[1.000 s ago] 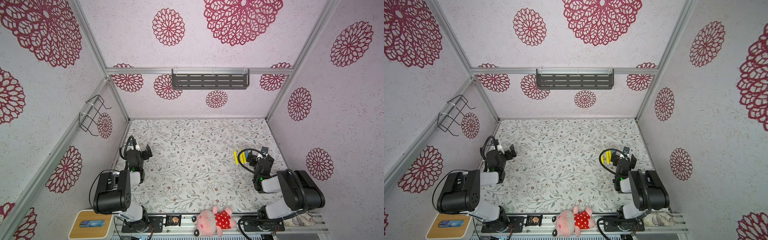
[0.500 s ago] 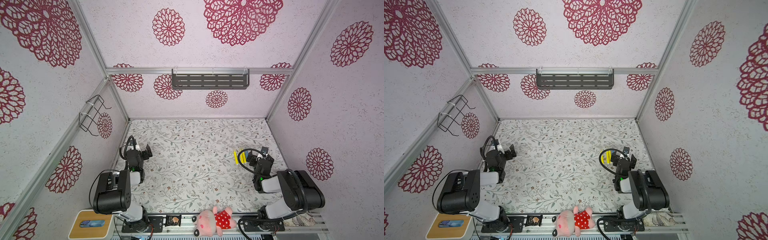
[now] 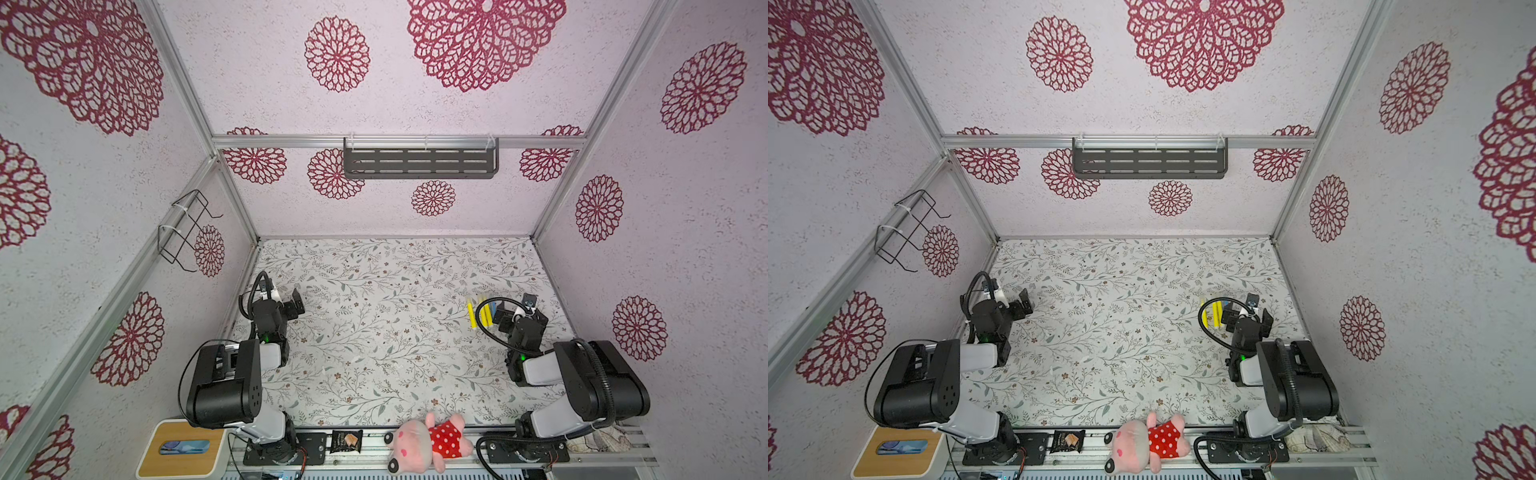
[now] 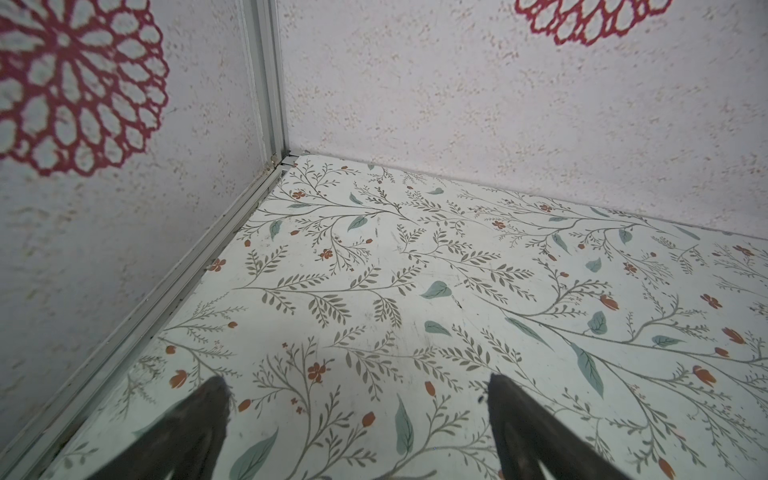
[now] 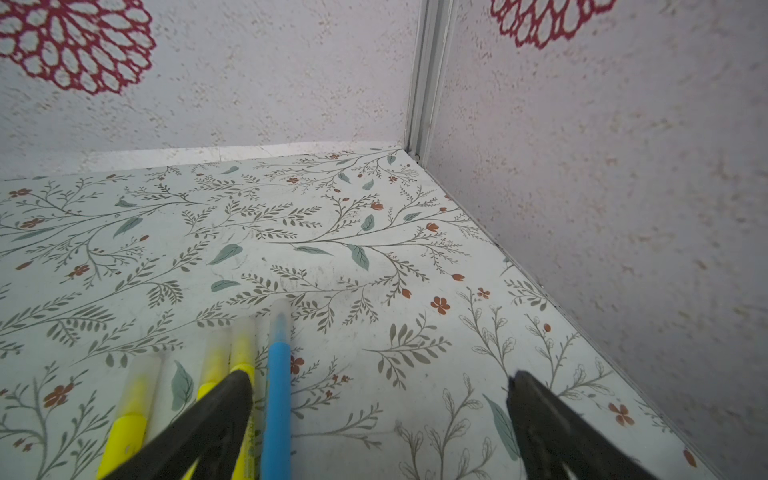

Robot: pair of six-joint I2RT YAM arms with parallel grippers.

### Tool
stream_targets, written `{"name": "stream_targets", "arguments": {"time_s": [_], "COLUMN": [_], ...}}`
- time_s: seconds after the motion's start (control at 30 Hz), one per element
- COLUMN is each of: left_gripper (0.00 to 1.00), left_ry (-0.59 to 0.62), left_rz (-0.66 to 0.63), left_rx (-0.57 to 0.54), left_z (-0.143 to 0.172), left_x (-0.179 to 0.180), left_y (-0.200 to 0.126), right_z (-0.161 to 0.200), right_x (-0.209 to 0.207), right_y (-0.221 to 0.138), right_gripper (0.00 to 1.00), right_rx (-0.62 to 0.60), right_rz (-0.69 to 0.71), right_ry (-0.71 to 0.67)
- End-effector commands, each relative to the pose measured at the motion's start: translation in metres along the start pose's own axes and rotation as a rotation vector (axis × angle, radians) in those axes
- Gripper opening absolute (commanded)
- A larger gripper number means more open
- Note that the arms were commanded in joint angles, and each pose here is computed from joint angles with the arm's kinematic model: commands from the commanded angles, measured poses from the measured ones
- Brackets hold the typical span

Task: Insert pens into pen caps
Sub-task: Reset both arms

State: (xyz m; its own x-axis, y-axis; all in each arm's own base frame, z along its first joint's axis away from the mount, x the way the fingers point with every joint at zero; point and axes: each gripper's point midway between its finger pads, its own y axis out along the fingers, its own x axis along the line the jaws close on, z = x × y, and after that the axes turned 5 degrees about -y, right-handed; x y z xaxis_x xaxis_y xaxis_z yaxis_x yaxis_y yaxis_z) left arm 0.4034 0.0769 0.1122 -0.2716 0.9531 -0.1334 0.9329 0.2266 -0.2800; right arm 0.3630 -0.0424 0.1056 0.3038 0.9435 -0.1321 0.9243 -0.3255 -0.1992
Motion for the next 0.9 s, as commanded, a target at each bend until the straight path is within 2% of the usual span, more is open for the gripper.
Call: {"name": "stream_targets", "arguments": {"time_s": [0.0,0.87], "left_gripper": [0.99,0.99], "left_ry": [0.010,0.013], "left_rz": [0.009,0.006], "left_rx": [-0.021,-0.012], "left_z": [-0.0066,-0.0052], "left_x": [-0.0031,-0.0036], "left_y": [-0.0006,0.0013], "right_z": [-0.0127,-0.0128], "right_x": [-0.0024,-0.0019], "right_y": [0.0029,0.0027], "right_gripper": [0.99,0.99], "right_rx": [-0.040,-0.041], "right_rz": [0.014,0.013], "right_ry": [0.027,0.027]}}
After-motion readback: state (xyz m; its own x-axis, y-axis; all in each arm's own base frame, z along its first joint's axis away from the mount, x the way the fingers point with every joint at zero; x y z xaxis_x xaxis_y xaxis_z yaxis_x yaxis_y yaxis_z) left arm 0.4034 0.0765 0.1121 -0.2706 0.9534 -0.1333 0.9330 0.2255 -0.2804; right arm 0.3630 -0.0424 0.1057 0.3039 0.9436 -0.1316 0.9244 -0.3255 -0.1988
